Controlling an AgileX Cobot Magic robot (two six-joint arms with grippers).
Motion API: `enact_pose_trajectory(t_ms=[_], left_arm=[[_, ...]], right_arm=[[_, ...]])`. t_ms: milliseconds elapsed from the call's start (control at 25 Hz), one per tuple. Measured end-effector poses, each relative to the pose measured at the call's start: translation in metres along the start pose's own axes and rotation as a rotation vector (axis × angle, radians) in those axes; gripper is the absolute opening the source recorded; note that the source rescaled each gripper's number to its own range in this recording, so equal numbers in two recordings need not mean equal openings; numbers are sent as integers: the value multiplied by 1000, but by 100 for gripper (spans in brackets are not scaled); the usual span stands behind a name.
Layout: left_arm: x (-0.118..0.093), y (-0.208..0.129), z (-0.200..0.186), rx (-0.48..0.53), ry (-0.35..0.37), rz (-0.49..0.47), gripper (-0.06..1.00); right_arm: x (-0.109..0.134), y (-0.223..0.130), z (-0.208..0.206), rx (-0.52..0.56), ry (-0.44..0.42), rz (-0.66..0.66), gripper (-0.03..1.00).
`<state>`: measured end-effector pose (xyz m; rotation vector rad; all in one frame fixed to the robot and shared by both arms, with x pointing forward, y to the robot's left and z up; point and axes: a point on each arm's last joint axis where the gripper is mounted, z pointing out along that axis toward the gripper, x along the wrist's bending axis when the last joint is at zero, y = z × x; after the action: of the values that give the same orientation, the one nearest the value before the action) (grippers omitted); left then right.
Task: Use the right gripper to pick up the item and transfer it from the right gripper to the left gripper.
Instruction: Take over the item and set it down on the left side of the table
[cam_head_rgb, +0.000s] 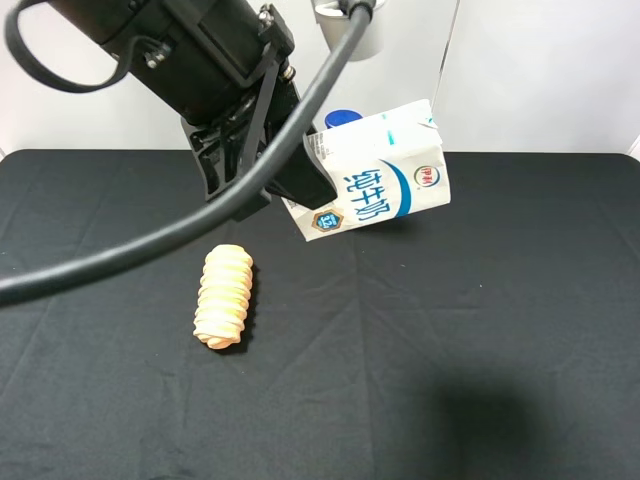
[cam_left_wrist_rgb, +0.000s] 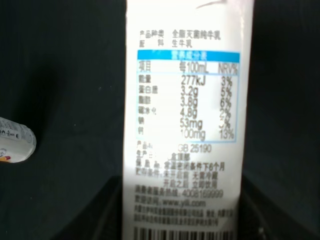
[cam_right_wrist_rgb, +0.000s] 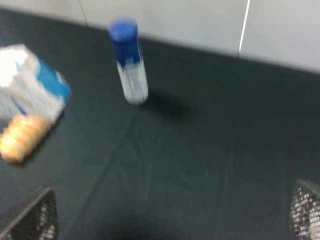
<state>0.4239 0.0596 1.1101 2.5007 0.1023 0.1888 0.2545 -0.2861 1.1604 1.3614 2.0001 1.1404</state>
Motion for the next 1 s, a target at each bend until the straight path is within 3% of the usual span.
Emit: enact_pose_trajectory(t_ms=[240,320,1000], left_arm=[[0,0,0,0,0,0,2],[0,0,0,0,0,0,2],[-1,-1,0,6,-6,-4,2]], right_arm=[[-10,-57,53,232,-56,-20,100],[-13,-70,63,264,-75,-27,100],[-17,-81,84,182,-93,-30,100]])
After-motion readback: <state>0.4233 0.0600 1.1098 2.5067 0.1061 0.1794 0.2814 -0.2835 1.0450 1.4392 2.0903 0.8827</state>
